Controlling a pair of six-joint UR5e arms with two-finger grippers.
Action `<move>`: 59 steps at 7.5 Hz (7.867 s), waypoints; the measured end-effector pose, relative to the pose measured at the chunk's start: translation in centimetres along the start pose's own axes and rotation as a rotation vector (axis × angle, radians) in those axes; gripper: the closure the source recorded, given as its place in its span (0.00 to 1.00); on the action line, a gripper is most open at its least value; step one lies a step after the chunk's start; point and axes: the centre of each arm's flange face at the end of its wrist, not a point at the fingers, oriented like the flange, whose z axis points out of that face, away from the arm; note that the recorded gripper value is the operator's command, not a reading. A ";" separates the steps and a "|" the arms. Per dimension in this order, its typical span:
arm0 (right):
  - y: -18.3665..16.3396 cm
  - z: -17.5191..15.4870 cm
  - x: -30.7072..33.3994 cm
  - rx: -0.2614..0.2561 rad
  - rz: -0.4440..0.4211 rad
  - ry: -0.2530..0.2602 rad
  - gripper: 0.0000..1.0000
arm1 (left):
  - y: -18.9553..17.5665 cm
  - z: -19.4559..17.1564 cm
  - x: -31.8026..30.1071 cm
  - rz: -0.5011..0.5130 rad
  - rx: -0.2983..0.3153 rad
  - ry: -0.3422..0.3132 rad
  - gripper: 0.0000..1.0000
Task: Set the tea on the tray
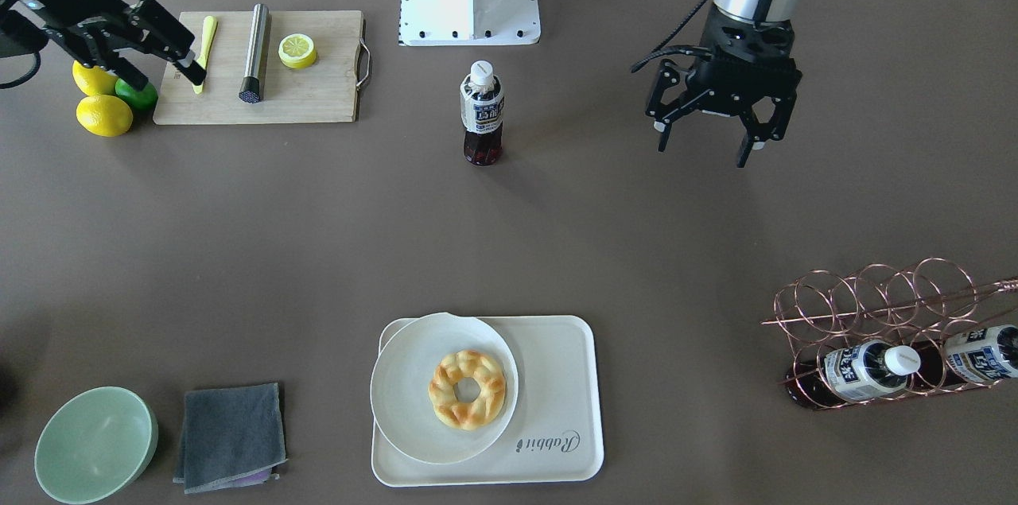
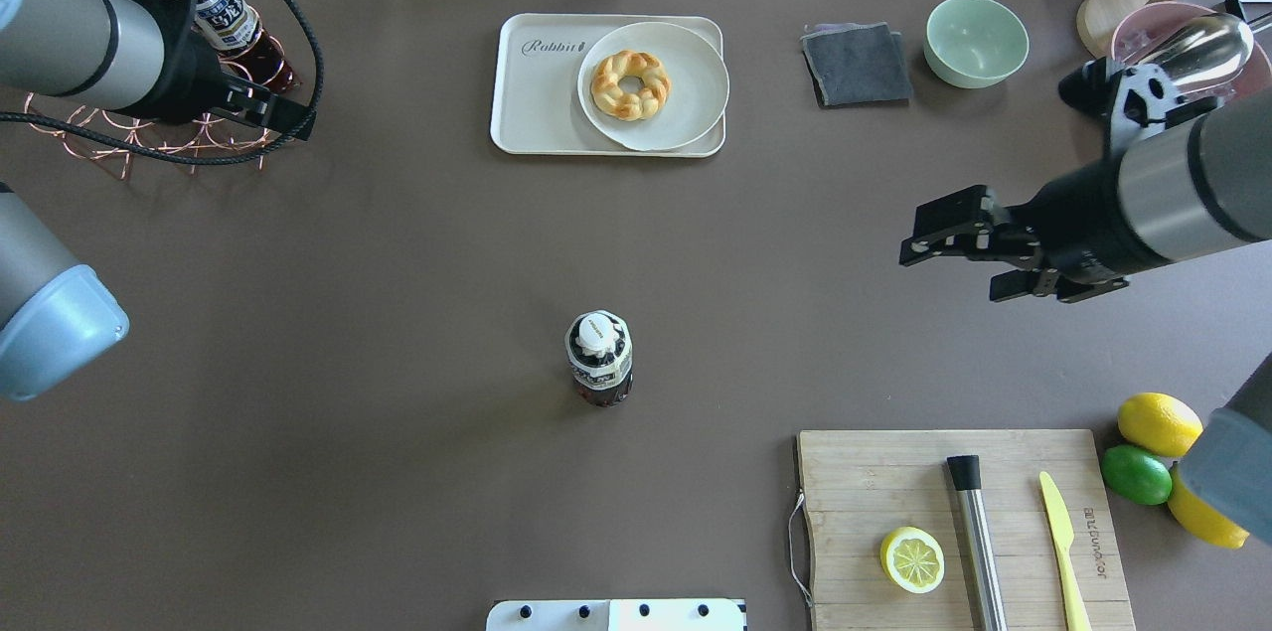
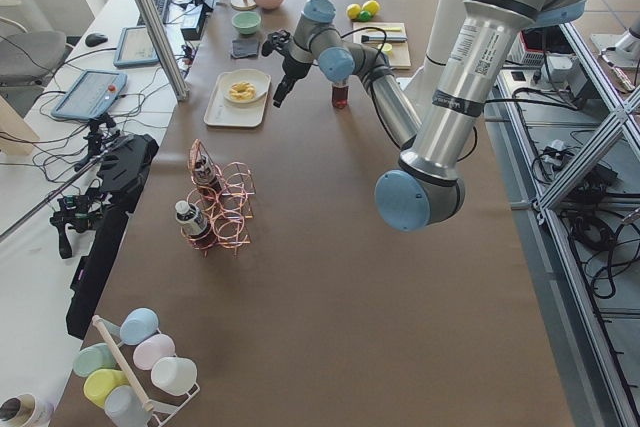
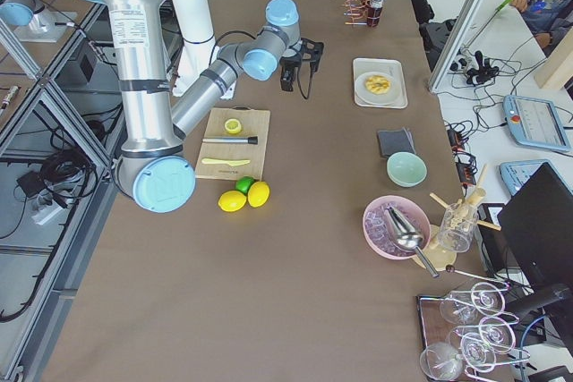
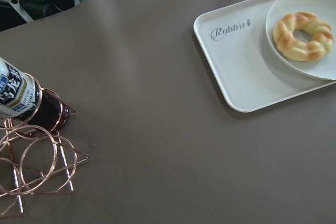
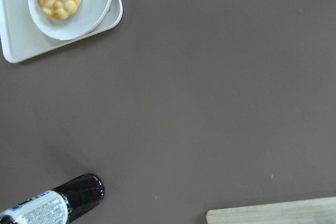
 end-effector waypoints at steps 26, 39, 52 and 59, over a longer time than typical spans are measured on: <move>-15.0 15.3 -40.2 0.186 -0.261 0.261 1.00 | 9.6 -0.3 -21.0 -0.009 0.021 -0.011 0.03; -21.2 19.3 -43.4 0.187 -0.204 0.217 0.01 | 10.0 -0.3 -20.9 -0.008 0.023 -0.011 0.03; -40.8 -4.2 24.6 -0.057 -0.493 0.274 0.01 | 13.3 -6.4 -35.8 -0.043 -0.222 0.047 0.03; -31.6 -11.1 40.2 -0.136 -0.406 0.402 0.00 | 12.2 -5.9 -35.8 -0.064 -0.226 -0.020 0.03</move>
